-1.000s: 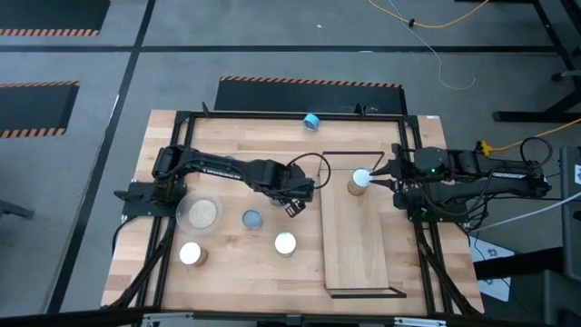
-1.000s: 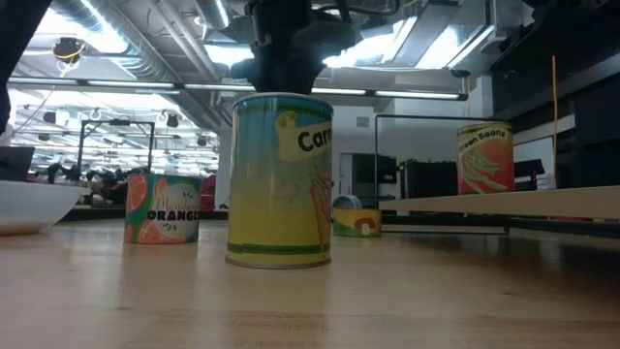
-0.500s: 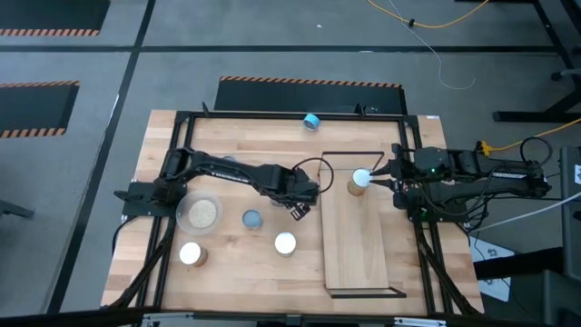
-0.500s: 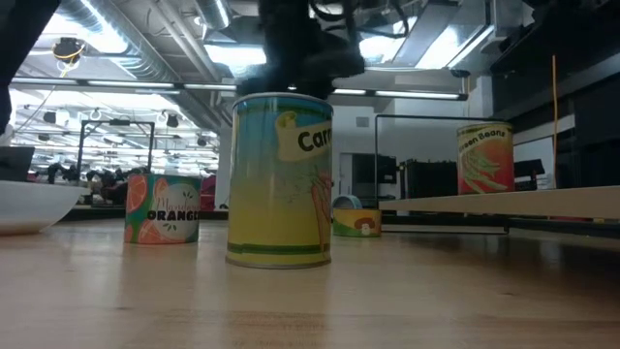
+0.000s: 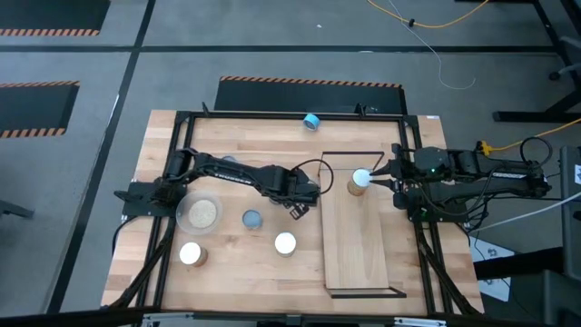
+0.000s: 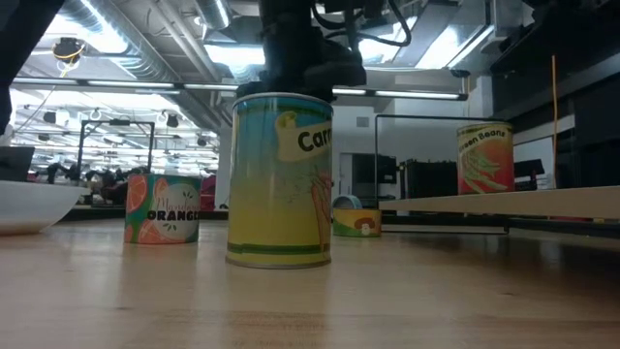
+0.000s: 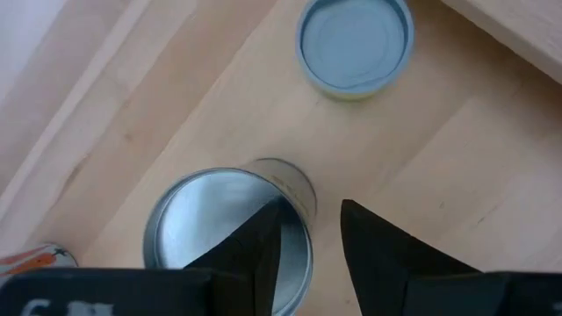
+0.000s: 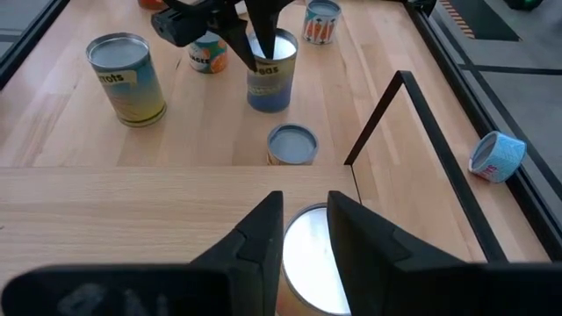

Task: Pick and place cans onto a shelf
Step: Put the dark blue can onto the shelf aligned with the orange can

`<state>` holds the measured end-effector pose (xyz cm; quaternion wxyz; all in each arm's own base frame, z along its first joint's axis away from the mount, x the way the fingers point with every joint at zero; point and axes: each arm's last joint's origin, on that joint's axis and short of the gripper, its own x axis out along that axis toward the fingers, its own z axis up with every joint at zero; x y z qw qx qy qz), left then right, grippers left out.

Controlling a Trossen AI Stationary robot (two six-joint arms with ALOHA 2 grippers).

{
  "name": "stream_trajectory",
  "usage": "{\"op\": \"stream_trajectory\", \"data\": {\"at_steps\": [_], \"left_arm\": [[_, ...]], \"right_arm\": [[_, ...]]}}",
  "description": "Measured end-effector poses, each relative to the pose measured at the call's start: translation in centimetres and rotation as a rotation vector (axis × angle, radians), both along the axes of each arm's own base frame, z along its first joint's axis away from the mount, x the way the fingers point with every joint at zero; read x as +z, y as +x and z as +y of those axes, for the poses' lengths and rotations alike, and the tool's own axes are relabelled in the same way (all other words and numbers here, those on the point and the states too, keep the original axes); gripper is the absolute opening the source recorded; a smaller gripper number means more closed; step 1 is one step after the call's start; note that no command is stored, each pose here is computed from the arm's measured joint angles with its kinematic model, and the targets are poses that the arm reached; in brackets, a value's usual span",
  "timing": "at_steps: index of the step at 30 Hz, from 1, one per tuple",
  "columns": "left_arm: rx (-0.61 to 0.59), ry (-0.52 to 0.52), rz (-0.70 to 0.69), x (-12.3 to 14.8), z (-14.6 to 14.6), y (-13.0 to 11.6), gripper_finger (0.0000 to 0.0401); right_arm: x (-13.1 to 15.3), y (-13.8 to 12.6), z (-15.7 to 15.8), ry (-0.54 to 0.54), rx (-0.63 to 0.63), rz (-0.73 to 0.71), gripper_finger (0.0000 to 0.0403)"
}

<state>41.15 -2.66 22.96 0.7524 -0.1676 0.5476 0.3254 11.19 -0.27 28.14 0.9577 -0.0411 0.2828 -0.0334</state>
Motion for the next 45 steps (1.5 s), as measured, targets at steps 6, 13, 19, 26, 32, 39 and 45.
{"op": "stream_trajectory", "data": {"at_steps": [6, 13, 19, 26, 32, 39, 45], "left_arm": [[-0.001, -0.005, 0.002, 0.0, 0.0, 0.0, 0.0114], [-0.001, -0.001, 0.004, 0.0, 0.0, -0.1, 0.0088], [-0.006, 0.004, 0.007, 0.0, 0.0, -0.1, 0.0034], [-0.054, 0.017, 0.022, 0.1, 0.0, -0.1, 0.0005], [-0.139, 0.028, 0.039, 0.5, 0.0, 0.0, 0.0002], [-0.262, 0.057, -0.053, 4.0, -0.6, 1.1, 0.0001], [-0.415, 0.107, -0.155, 7.9, -1.1, 1.8, 0.0001]], "right_arm": [[0.0, 0.0, 0.0, 0.000, 0.000, -0.001, 0.0097], [0.0, 0.0, 0.0, 0.000, 0.000, -0.001, 0.0097], [0.0, 0.0, 0.0, 0.000, 0.000, 0.000, 0.0097], [0.0, 0.0, 0.0, 0.000, 0.000, -0.001, 0.0097], [0.0, 0.0, 0.0, 0.000, 0.000, 0.000, 0.0097], [0.0, 0.0, 0.0, 0.000, 0.000, 0.000, 0.0097], [0.0, 0.0, 0.0, 0.000, 0.000, 0.000, 0.0097]]}}
